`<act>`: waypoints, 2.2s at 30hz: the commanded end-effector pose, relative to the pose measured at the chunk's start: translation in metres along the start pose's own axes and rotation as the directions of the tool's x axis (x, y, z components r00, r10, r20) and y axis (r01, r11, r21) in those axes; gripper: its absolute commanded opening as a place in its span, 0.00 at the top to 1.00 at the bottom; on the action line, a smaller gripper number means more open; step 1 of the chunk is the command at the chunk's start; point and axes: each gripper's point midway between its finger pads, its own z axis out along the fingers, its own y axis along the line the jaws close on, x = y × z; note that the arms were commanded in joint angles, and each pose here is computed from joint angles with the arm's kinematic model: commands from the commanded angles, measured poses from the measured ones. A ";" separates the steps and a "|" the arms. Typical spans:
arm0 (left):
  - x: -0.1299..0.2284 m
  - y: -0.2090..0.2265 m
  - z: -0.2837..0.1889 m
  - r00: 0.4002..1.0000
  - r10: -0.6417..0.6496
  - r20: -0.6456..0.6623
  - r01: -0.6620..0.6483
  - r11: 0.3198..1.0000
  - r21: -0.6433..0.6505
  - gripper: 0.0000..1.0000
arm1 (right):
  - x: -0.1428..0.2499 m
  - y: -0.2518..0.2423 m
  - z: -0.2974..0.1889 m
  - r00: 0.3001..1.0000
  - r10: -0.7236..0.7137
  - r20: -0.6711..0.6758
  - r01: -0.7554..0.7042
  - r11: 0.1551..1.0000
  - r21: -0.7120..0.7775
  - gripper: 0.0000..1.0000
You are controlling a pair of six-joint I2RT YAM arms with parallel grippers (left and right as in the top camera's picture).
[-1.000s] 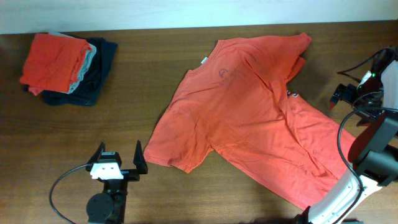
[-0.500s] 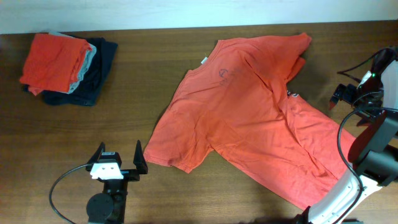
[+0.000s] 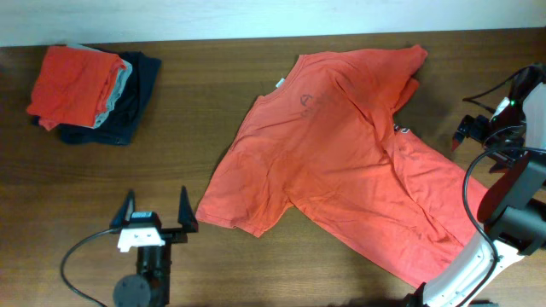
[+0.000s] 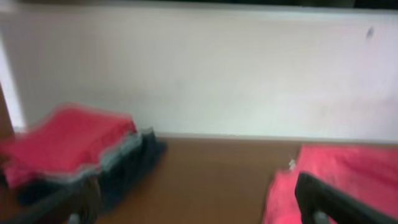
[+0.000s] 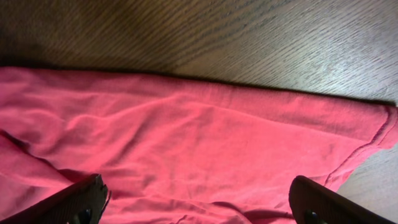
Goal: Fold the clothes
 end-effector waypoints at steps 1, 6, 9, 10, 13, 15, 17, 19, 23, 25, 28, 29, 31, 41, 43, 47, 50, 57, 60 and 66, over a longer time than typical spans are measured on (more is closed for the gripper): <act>-0.033 0.003 -0.002 0.981 0.145 0.129 -0.141 0.989 -0.036 0.01 | 0.000 -0.004 0.002 1.000 0.005 -0.004 -0.005 1.000 0.013 0.02; -0.058 -0.001 -0.007 0.965 0.124 0.233 -0.121 0.992 -0.025 0.01 | 0.000 -0.004 0.002 1.000 0.005 -0.004 -0.005 1.000 0.013 0.02; -0.063 -0.001 -0.008 0.959 0.120 0.255 -0.118 0.993 -0.022 0.01 | 0.000 -0.004 0.002 1.000 0.005 -0.004 -0.005 1.000 0.013 0.02; -0.068 -0.007 -0.010 0.953 0.116 0.281 -0.123 0.992 0.006 0.00 | 0.000 -0.004 0.002 1.000 0.005 -0.004 -0.005 1.000 0.013 0.02; -0.085 -0.019 -0.015 0.933 0.107 0.343 -0.139 0.988 0.071 0.01 | 0.000 -0.004 0.002 1.000 0.005 -0.004 -0.005 1.000 0.013 0.02; -0.091 -0.020 -0.014 0.938 0.110 0.328 -0.141 0.987 0.072 0.01 | 0.000 -0.004 0.002 1.000 0.005 -0.004 -0.005 1.000 0.013 0.02; -0.107 -0.022 -0.009 0.947 0.114 0.300 -0.145 0.986 0.082 0.01 | 0.000 -0.004 0.002 1.000 0.005 -0.004 -0.005 1.000 0.013 0.02; -0.124 -0.027 -0.002 0.955 0.119 0.272 -0.152 0.983 0.106 0.01 | 0.000 -0.004 0.002 1.000 0.005 -0.004 -0.005 1.000 0.013 0.02; -0.148 -0.041 0.032 0.980 0.142 0.137 -0.165 0.971 0.176 0.01 | 0.000 -0.004 0.001 1.000 0.005 -0.003 -0.005 1.000 0.013 0.02; -0.151 -0.051 0.057 0.987 0.159 0.033 -0.162 0.961 0.225 0.01 | 0.000 -0.004 0.002 1.000 0.005 -0.004 -0.005 1.000 0.013 0.02; -0.146 -0.070 0.098 0.969 0.190 -0.159 -0.132 0.939 0.317 0.01 | 0.000 -0.004 0.002 1.000 0.005 -0.004 -0.005 1.000 0.013 0.01; -0.142 -0.074 0.111 0.952 0.201 -0.230 -0.115 0.934 0.339 0.01 | 0.000 -0.004 0.002 1.000 0.005 -0.004 -0.005 1.000 0.013 0.02; -0.131 -0.079 0.135 0.907 0.222 -0.357 -0.089 0.931 0.354 0.01 | 0.000 -0.004 0.002 1.000 0.005 -0.004 -0.005 1.000 0.013 0.02; -0.030 -0.097 0.219 0.702 0.279 -0.656 0.005 0.918 0.396 0.00 | 0.000 -0.004 0.002 1.000 0.005 -0.004 -0.005 1.000 0.013 0.02; -0.006 -0.098 0.226 0.673 0.283 -0.683 0.015 0.918 0.395 0.01 | 0.000 -0.004 0.002 1.000 0.005 -0.004 -0.005 1.000 0.013 0.02; 0.032 -0.100 0.230 0.615 0.291 -0.733 0.039 0.917 0.397 0.01 | 0.000 -0.004 0.002 1.000 0.005 -0.003 -0.005 1.000 0.013 0.02; 0.049 -0.100 0.231 0.586 0.295 -0.755 0.047 0.917 0.395 0.02 | 0.000 -0.004 0.002 1.000 0.005 -0.003 -0.005 1.000 0.013 0.02; 0.089 -0.118 0.234 0.544 0.324 -0.774 0.067 0.902 0.425 0.40 | 0.000 -0.004 0.002 1.000 0.005 -0.003 -0.005 1.000 0.013 0.01; 0.112 -0.128 0.229 0.502 0.349 -0.791 0.066 0.897 0.438 0.40 | 0.000 -0.004 0.002 1.000 0.005 -0.003 -0.005 1.000 0.013 0.02; 0.165 -0.134 0.221 0.400 0.394 -0.827 0.021 0.899 0.438 0.38 | 0.000 -0.004 0.002 1.000 0.005 -0.003 -0.005 1.000 0.013 0.02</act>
